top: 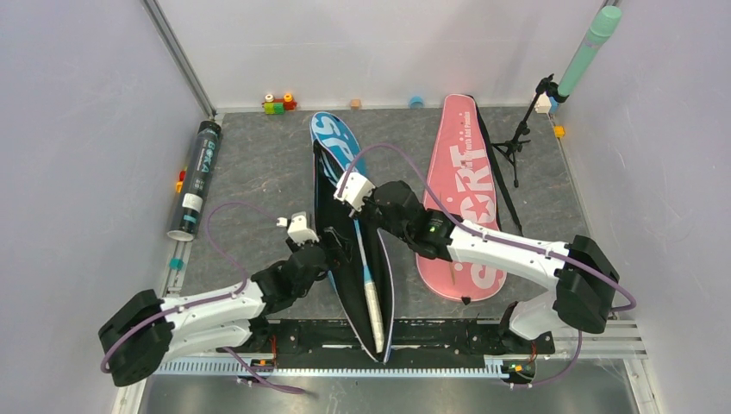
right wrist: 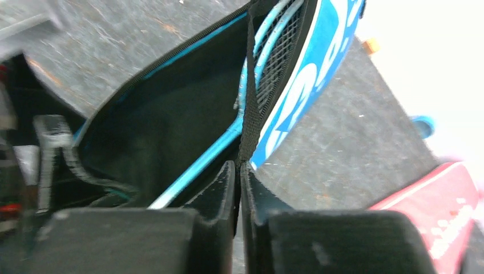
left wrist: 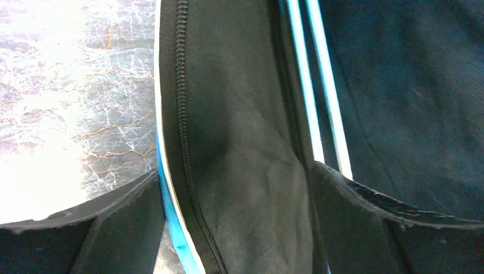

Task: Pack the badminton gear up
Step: Adjust the racket in the racket bag.

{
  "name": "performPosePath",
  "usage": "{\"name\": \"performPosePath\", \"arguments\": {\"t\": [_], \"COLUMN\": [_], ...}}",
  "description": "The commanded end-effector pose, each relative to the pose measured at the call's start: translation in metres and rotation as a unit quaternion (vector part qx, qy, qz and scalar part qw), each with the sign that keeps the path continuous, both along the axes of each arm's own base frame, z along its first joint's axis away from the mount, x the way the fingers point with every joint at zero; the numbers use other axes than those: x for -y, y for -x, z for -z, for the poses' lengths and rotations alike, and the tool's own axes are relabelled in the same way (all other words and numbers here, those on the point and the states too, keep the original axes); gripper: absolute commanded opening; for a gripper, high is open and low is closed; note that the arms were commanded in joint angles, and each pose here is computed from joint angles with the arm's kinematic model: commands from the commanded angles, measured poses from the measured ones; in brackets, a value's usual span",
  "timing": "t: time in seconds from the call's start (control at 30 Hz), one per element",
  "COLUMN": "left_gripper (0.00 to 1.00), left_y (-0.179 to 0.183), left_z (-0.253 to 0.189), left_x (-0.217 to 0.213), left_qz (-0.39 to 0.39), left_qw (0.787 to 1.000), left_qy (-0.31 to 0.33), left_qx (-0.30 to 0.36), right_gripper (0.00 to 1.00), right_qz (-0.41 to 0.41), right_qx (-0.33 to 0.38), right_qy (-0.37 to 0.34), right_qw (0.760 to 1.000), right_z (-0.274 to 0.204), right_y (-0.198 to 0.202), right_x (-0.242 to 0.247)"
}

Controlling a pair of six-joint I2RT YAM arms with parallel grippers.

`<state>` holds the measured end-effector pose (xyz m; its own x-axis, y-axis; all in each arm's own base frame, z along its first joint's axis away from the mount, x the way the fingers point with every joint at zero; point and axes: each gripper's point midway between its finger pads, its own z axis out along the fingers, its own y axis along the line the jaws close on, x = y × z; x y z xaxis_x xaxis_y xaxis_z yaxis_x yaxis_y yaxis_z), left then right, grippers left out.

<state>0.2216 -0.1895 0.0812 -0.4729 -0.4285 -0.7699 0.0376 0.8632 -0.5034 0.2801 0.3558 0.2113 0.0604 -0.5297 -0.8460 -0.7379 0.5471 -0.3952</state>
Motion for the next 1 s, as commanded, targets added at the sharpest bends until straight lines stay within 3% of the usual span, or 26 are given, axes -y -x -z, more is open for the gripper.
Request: {"name": "performPosePath", "arguments": {"t": [0.0,0.07,0.13,0.23,0.27,0.37,0.53,0.57,0.6,0.67,0.7,0.8,0.87,0.97], "left_gripper": [0.84,0.69,0.53,0.3,0.25,0.24,0.11,0.08,0.06,0.05,0.05,0.11,0.22,0.66], "left_y": [-0.027,-0.03,-0.031,-0.031,-0.03,-0.029,-0.029,-0.029,-0.029,-0.028,-0.027,-0.024,-0.021,-0.018], "left_z": [-0.032,-0.034,-0.034,-0.033,-0.034,-0.037,-0.033,-0.033,-0.033,-0.035,-0.037,-0.049,-0.066,-0.106], "left_x": [0.019,0.024,0.027,0.03,0.032,0.036,0.03,0.029,0.028,0.031,0.033,0.039,0.043,0.045], "left_qz": [-0.002,0.002,0.005,0.011,0.014,0.023,0.011,0.006,0.004,0.011,0.017,0.043,0.07,0.11], "left_qw": [0.998,0.999,0.999,0.999,0.999,0.998,0.999,0.999,0.999,0.999,0.999,0.997,0.994,0.986], "left_qy": [0.041,0.037,0.034,0.036,0.039,0.044,0.034,0.036,0.039,0.044,0.046,0.052,0.052,0.036], "left_qx": [0.041,0.038,0.036,0.031,0.029,0.029,0.021,0.02,0.02,0.02,0.021,0.032,0.059,0.122], "right_gripper": [0.22,0.35,0.55,0.67,0.69,0.7,0.66,0.65,0.52,0.08,0.0,0.0,0.0,0.0], "right_qz": [-0.01,0.008,0.023,0.037,0.042,0.031,0.064,0.069,0.074,0.088,0.102,0.132,0.113,0.017], "right_qx": [-0.035,-0.068,-0.096,-0.149,-0.169,-0.213,-0.225,-0.227,-0.229,-0.215,-0.196,-0.104,-0.065,-0.04], "right_qy": [-0.044,-0.044,-0.049,-0.055,-0.063,-0.066,-0.047,-0.049,-0.053,-0.055,-0.054,-0.041,-0.043,-0.055], "right_qw": [0.998,0.997,0.994,0.987,0.983,0.974,0.971,0.97,0.969,0.971,0.974,0.985,0.991,0.998], "right_z": [0.003,0.021,0.039,0.069,0.077,0.096,0.114,0.115,0.116,0.112,0.106,0.066,0.031,-0.025], "right_y": [0.01,0.015,0.021,0.036,0.04,0.055,0.067,0.07,0.071,0.068,0.061,0.029,0.007,-0.008], "right_x": [-0.011,-0.004,0.004,0.011,0.011,0.006,0.022,0.025,0.028,0.036,0.042,0.057,0.056,0.036]}}
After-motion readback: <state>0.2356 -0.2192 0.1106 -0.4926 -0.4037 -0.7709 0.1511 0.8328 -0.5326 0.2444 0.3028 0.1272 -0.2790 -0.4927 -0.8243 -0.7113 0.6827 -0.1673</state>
